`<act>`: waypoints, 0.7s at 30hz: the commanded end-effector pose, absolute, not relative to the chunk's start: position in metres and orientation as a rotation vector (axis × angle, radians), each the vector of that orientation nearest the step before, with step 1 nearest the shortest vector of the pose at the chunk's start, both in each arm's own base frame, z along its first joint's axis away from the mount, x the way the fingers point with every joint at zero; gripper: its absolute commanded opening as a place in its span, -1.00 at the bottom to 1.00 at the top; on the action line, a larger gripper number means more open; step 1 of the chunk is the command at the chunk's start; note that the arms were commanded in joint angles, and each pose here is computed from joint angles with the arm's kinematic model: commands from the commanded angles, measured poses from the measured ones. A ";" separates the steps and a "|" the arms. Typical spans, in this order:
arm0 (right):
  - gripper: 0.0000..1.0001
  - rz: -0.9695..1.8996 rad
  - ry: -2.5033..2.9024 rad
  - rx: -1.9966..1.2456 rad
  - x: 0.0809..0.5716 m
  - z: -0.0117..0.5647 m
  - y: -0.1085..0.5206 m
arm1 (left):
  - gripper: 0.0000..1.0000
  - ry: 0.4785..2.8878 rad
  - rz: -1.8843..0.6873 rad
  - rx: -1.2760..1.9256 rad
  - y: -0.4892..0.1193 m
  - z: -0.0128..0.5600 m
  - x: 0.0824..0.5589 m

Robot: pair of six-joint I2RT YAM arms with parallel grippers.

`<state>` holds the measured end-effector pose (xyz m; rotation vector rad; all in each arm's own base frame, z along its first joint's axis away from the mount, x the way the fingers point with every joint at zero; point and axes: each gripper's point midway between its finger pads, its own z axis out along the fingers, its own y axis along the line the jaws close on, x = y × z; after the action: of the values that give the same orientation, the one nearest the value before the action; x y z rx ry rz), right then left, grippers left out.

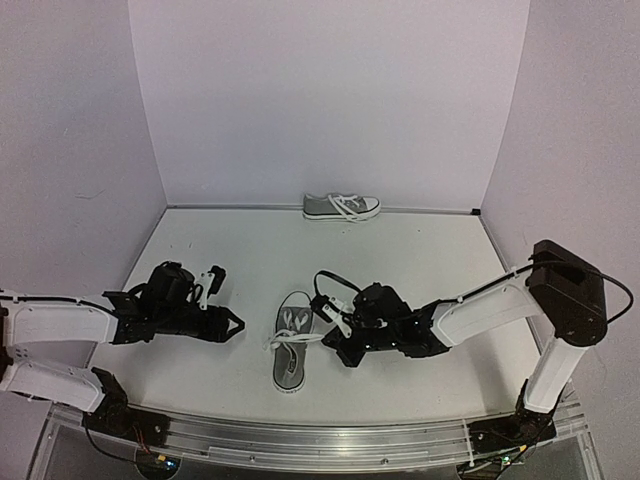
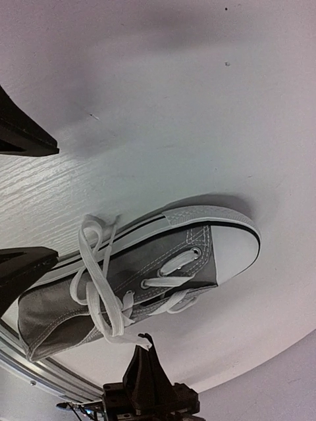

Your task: Tie the shoes

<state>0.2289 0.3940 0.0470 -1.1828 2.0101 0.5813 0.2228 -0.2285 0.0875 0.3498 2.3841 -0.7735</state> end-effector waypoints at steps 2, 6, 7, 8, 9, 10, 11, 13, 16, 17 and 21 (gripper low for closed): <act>-1.00 0.562 2.035 -1.150 0.230 0.041 0.387 | -0.05 2.276 -0.814 0.530 -0.256 0.096 0.238; -1.00 0.543 2.060 -1.151 0.231 0.032 0.384 | -0.08 2.242 -0.769 0.631 -0.263 0.091 0.246; -1.00 0.539 2.067 -1.151 0.232 0.030 0.383 | -0.09 2.226 -0.752 0.659 -0.264 0.091 0.248; -1.00 0.537 2.071 -1.152 0.232 0.028 0.384 | -0.10 2.209 -0.740 0.692 -0.265 0.092 0.249; -1.00 0.536 2.074 -1.153 0.232 0.027 0.384 | -0.11 2.190 -0.743 0.725 -0.268 0.093 0.249; -1.00 0.533 2.078 -1.151 0.233 0.026 0.383 | -0.11 2.173 -0.753 0.757 -0.272 0.093 0.248; -1.00 0.530 2.082 -1.149 0.234 0.024 0.383 | -0.11 2.158 -0.760 0.788 -0.275 0.093 0.248; -1.00 0.526 2.090 -1.147 0.235 0.022 0.382 | -0.13 2.146 -0.755 0.846 -0.280 0.090 0.249; -1.00 0.525 2.098 -1.145 0.237 0.019 0.382 | -0.16 2.156 -0.729 0.904 -0.286 0.081 0.255; -1.00 0.524 2.100 -1.146 0.236 0.018 0.381 | -0.17 2.157 -0.723 0.925 -0.288 0.078 0.257; -1.00 0.522 2.104 -1.143 0.237 0.018 0.380 | -0.23 2.154 -0.737 1.003 -0.299 0.066 0.259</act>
<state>0.2306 0.3795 0.0157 -1.1724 2.1011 0.5299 0.2485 -0.2795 0.0567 0.8809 2.2600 -0.7134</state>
